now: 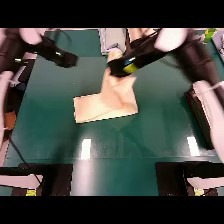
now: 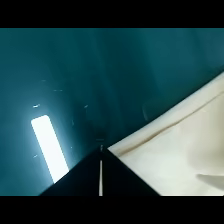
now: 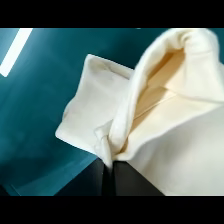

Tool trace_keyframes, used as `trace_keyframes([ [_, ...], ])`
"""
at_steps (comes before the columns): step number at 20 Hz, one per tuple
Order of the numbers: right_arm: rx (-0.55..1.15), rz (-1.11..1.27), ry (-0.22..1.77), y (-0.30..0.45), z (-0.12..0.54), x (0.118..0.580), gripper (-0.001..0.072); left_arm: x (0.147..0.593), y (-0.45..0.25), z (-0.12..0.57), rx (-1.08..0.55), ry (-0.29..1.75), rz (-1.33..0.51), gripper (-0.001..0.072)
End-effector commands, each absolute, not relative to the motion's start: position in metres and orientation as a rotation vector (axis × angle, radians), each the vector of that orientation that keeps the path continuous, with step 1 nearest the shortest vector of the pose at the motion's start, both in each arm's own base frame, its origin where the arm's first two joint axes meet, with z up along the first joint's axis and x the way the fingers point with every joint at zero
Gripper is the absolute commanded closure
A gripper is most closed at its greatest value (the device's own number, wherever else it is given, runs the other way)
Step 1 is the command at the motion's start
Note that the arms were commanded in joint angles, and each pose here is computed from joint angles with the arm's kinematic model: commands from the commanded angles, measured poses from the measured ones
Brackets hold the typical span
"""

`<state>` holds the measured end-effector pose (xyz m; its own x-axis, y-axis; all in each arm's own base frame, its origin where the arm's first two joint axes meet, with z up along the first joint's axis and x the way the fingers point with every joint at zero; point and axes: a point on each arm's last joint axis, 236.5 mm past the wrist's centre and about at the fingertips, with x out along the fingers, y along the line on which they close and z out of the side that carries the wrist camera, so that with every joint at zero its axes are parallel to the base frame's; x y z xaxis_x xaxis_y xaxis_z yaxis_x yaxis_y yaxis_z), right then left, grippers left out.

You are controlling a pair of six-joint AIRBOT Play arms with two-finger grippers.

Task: Fold the shirts.

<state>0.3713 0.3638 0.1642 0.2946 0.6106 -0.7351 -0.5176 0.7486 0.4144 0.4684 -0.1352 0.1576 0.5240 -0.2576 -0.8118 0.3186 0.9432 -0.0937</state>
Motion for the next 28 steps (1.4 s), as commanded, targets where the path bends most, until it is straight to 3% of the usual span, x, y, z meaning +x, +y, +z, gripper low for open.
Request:
trace_keyframes([
  [1, 0.108, 0.862, 0.955, 0.463, 0.119, 0.36, 0.0683, 0.451, -0.076, 0.211, 0.062, 0.87, -0.23, 0.0681],
  [3, 0.12, 0.894, 0.93, 0.496, 0.101, 0.357, 0.0341, 0.441, -0.067, 0.23, 0.082, 0.83, -0.212, 0.0681],
  [6, 0.046, 0.852, 0.943, 0.478, 0.098, 0.369, 0.0339, 0.428, -0.06, 0.244, 0.131, 0.807, -0.205, 0.0681],
  [10, -0.029, 0.661, 1.054, 0.376, 0.085, 0.4, 0.0339, 0.422, -0.066, 0.245, 0.115, 0.818, -0.228, 0.0682],
  [14, 0.018, 0.444, 1.221, 0.26, 0.047, 0.41, 0.0318, 0.42, -0.084, 0.247, 0.066, 0.811, -0.296, 0.0682],
  [16, 0.051, 0.357, 1.306, 0.218, 0.022, 0.407, -0.0002, 0.42, -0.09, 0.246, 0.05, 0.812, -0.317, 0.0682],
  [23, 0.347, 0.346, 1.512, 0.22, -0.038, 0.388, 0.0014, 0.419, -0.101, 0.226, 0.017, 0.849, -0.353, 0.0682],
  [28, 0.367, 0.396, 1.564, 0.261, -0.07, 0.393, 0.0016, 0.417, -0.103, 0.223, 0.014, 0.865, -0.362, 0.0682],
])
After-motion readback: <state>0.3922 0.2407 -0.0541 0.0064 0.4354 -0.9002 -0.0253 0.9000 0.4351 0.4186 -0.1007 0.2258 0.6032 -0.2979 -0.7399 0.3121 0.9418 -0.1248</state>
